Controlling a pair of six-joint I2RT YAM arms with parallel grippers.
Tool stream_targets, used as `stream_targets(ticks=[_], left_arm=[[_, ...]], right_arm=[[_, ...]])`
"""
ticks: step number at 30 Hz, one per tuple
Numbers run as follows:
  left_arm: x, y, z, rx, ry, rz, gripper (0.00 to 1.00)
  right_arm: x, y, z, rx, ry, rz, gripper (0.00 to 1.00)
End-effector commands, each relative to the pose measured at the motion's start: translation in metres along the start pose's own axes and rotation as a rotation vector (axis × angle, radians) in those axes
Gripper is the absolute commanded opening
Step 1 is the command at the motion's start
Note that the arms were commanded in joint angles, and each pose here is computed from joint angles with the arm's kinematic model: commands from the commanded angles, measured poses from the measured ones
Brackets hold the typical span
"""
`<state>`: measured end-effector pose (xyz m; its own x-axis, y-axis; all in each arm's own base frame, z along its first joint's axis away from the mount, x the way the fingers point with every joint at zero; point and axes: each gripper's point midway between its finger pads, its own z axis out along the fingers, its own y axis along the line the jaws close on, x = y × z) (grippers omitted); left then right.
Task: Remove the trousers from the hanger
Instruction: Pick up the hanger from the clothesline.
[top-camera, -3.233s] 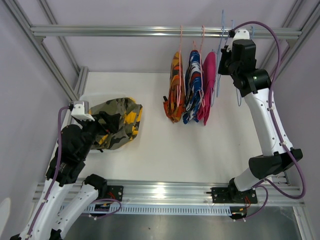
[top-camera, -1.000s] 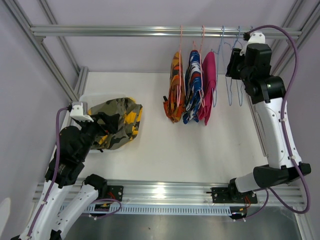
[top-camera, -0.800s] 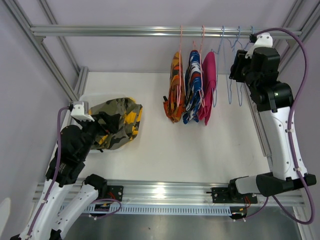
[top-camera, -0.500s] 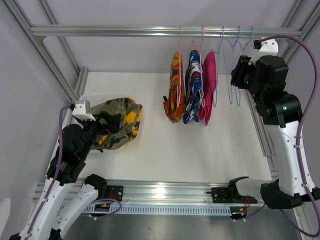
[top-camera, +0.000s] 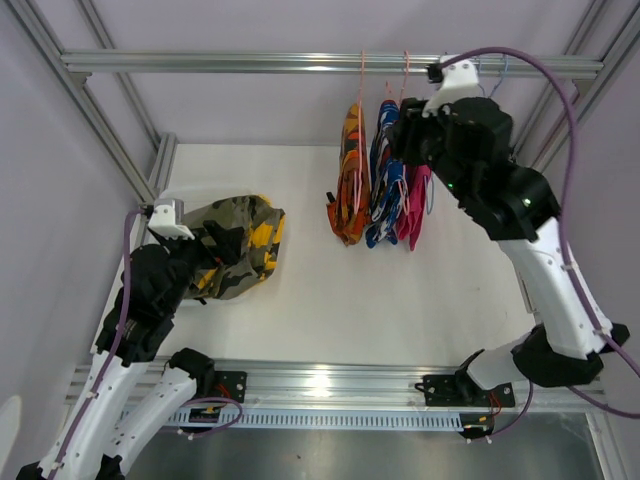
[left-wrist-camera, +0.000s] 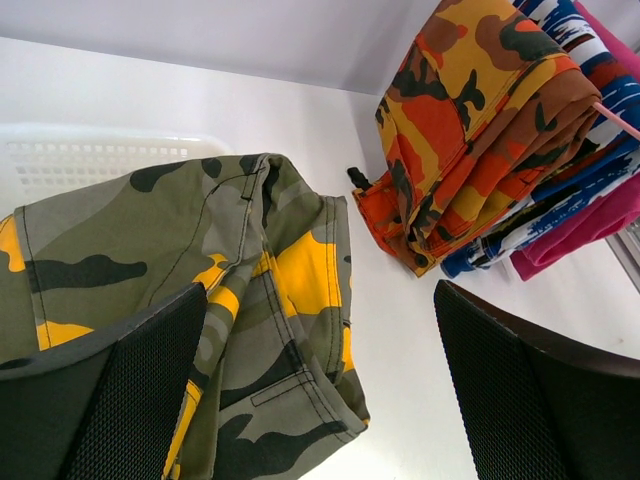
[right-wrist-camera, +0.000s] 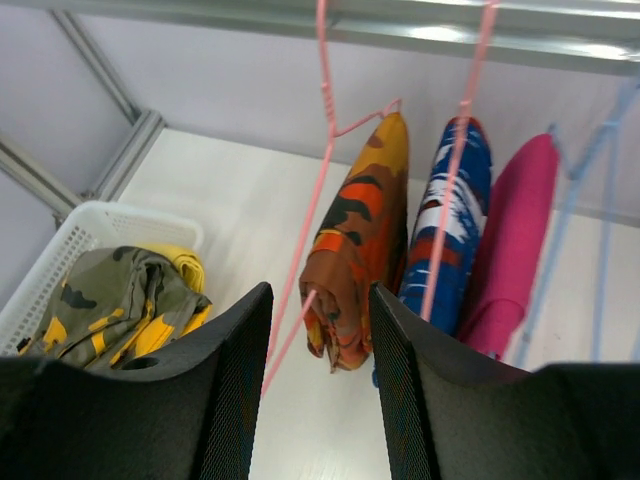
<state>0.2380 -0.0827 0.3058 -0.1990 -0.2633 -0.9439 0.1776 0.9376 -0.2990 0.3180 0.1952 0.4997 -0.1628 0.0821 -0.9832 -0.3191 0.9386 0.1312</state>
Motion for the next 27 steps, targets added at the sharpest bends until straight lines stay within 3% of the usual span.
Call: stream_targets(ticks=[1, 13, 27], left_arm=[[-0.001, 0.002, 0.003, -0.013, -0.009, 0.026, 0.99], [0.000, 0.004, 0.004, -0.021, -0.005, 0.032, 0.99], [0.001, 0.004, 0.005, -0.022, -0.002, 0.034, 0.99]], right_arm=[[0.001, 0.018, 0.023, -0.013, 0.001, -0.007, 0.48], [0.056, 0.046, 0.083, -0.034, 0.126, -0.062, 0.48], [0.089, 0.033, 0.105, -0.073, 0.174, 0.032, 0.49]])
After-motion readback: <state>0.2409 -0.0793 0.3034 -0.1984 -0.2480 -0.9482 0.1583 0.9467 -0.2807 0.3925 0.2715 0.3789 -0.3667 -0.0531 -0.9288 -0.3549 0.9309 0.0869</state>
